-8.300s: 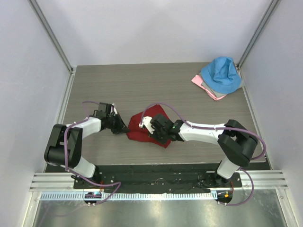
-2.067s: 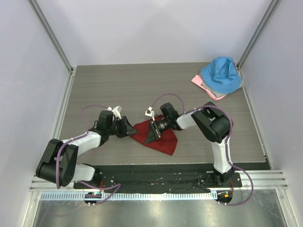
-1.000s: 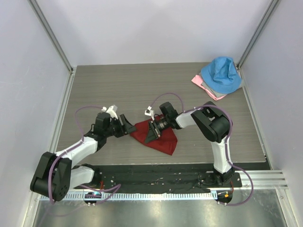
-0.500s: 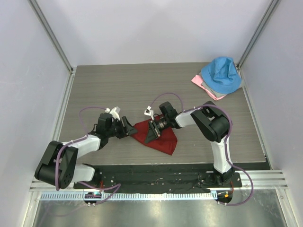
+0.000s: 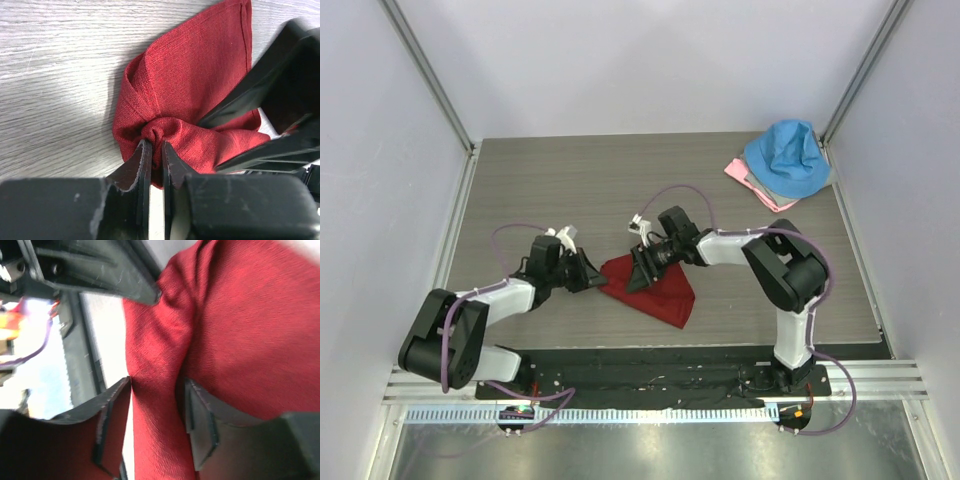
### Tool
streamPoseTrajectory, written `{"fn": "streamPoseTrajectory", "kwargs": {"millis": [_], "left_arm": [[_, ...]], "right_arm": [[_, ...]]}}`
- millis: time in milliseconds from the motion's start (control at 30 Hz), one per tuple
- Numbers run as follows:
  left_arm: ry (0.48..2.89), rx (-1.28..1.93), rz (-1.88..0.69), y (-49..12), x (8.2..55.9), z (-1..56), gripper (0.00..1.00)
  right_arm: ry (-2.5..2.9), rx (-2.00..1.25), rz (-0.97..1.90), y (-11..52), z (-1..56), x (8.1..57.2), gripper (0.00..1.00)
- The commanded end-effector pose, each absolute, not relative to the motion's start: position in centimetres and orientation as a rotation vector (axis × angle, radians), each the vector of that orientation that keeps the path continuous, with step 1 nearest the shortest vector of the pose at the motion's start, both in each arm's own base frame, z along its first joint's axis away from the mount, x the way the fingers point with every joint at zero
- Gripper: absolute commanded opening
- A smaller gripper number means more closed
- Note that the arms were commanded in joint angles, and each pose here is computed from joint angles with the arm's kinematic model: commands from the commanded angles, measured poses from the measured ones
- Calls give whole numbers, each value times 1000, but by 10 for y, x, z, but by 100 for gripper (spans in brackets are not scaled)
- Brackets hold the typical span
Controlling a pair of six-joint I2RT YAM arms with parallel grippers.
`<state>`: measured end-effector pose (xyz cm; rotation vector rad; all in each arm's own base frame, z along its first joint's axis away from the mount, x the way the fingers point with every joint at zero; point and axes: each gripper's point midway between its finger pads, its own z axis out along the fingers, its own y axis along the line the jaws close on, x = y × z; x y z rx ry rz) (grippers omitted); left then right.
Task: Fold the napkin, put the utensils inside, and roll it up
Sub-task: Roll the napkin with the utensil
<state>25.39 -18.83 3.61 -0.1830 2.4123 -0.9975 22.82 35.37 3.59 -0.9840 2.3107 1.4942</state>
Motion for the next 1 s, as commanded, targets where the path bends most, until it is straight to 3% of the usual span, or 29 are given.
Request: {"fn": "streamPoseTrajectory", "kwargs": {"millis": [0, 133, 233, 467, 967], "left_arm": [[2459, -160, -984, -191, 256, 43, 4], [2537, -197, -958, -189, 253, 39, 1], [2608, -237, -949, -189, 248, 33, 1], [2664, -290, -918, -187, 248, 32, 1], [2660, -296, -940, -191, 253, 40, 2]], "right_arm": [[2196, -960, 1182, 348, 76, 263, 60], [2087, -994, 938, 351, 102, 266, 65], [2033, -1112, 639, 352, 99, 251, 68], [1901, -1201, 300, 354, 88, 232, 71], [1904, -1399, 167, 352, 34, 207, 68]]}}
